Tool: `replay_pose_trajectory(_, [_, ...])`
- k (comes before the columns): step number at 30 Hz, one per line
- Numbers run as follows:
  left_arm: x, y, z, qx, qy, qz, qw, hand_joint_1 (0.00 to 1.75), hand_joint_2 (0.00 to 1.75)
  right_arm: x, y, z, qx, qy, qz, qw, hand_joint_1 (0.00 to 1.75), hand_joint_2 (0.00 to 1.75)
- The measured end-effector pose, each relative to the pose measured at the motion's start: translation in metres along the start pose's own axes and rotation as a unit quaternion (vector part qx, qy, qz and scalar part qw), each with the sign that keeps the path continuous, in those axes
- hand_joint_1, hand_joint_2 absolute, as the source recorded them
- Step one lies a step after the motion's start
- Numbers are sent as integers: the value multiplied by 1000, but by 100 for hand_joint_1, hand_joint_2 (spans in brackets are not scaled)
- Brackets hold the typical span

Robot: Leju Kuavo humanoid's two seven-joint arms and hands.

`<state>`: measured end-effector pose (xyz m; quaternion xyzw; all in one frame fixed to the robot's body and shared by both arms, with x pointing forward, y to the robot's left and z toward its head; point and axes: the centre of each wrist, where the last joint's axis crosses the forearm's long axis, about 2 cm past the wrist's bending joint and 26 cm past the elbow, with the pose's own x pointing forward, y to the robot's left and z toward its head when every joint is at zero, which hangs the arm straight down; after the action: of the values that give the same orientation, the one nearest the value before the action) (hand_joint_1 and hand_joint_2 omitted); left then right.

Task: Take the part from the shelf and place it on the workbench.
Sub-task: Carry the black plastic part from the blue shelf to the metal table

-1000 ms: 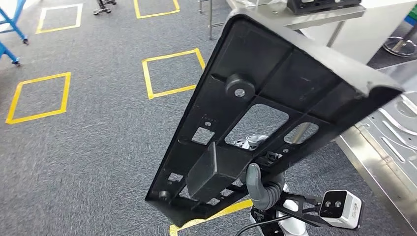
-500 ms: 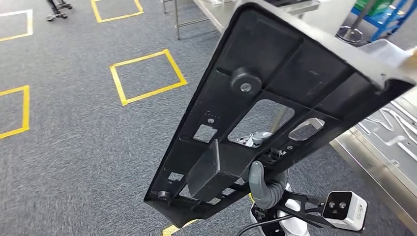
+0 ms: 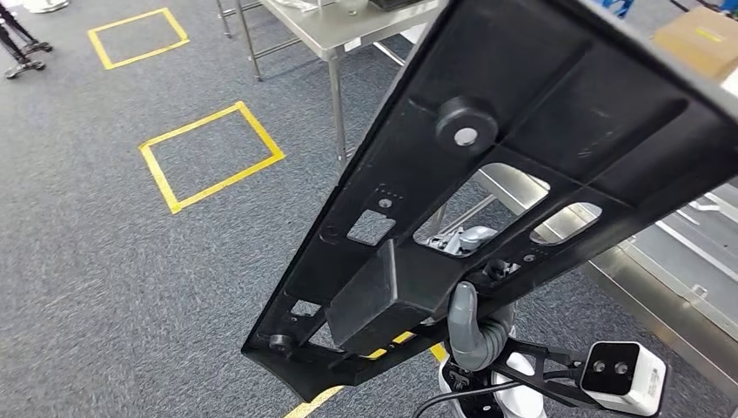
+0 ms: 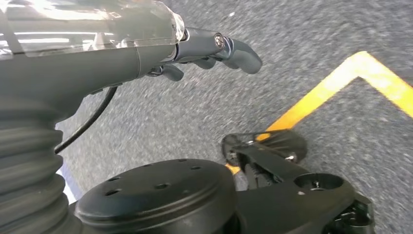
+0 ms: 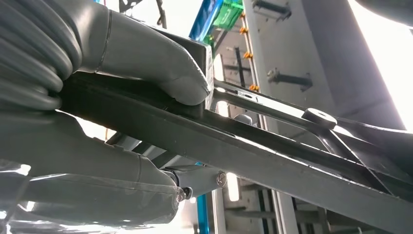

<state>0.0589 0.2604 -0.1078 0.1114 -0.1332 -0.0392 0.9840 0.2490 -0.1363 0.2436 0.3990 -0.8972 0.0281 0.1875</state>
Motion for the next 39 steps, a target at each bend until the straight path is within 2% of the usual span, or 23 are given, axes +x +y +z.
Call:
replay_pose_trajectory(12, [-4,14,-3,13,-18,-5,1000,0,175,0,4,2,-8,-1,10,1000,175,175])
replay_pose_trajectory(21, [-5,13,-3,10,-7,-8,1000,0,175,0,6,6,-15,6,16,1000,175,175])
replay_pose_trajectory(39, [-2,10,-3,0,-11,-13,1000,0,175,1,8,6,-9,6,15,1000,175,175])
